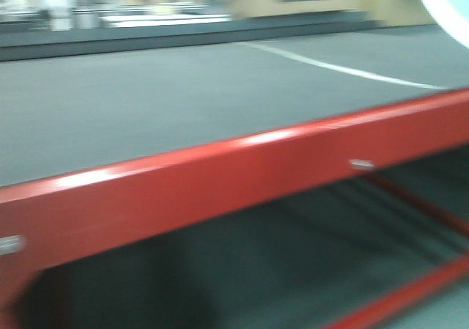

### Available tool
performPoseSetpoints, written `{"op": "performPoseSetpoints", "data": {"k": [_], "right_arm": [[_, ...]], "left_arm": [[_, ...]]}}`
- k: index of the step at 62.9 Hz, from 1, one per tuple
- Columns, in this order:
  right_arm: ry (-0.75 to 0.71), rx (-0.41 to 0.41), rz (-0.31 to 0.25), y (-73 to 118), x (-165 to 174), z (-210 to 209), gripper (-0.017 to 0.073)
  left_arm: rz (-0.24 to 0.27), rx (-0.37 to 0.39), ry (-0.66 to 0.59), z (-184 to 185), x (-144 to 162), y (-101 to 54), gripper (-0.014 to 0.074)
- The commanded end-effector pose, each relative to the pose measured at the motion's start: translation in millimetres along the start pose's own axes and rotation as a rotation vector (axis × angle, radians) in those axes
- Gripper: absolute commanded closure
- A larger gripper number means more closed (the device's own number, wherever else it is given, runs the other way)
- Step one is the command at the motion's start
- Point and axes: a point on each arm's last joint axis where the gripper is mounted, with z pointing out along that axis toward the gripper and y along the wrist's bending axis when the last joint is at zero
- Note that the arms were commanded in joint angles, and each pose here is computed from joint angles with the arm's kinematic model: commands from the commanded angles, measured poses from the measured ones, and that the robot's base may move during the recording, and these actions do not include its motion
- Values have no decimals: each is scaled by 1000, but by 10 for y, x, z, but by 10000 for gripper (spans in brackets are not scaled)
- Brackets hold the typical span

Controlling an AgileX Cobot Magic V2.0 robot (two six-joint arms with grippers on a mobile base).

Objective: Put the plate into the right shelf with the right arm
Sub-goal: 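Drive the base back from the table and turn, holding the plate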

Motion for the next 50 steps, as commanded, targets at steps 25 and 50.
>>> {"op": "performPoseSetpoints", "data": {"k": [25, 50], "right_arm": [[-115, 9, -8, -7, -177, -10, 507], [-115, 9, -8, -7, -177, -10, 507]], "left_arm": [[-7, -15, -80, -3, -47, 15, 640], [-7, -15, -80, -3, -47, 15, 640]]}}
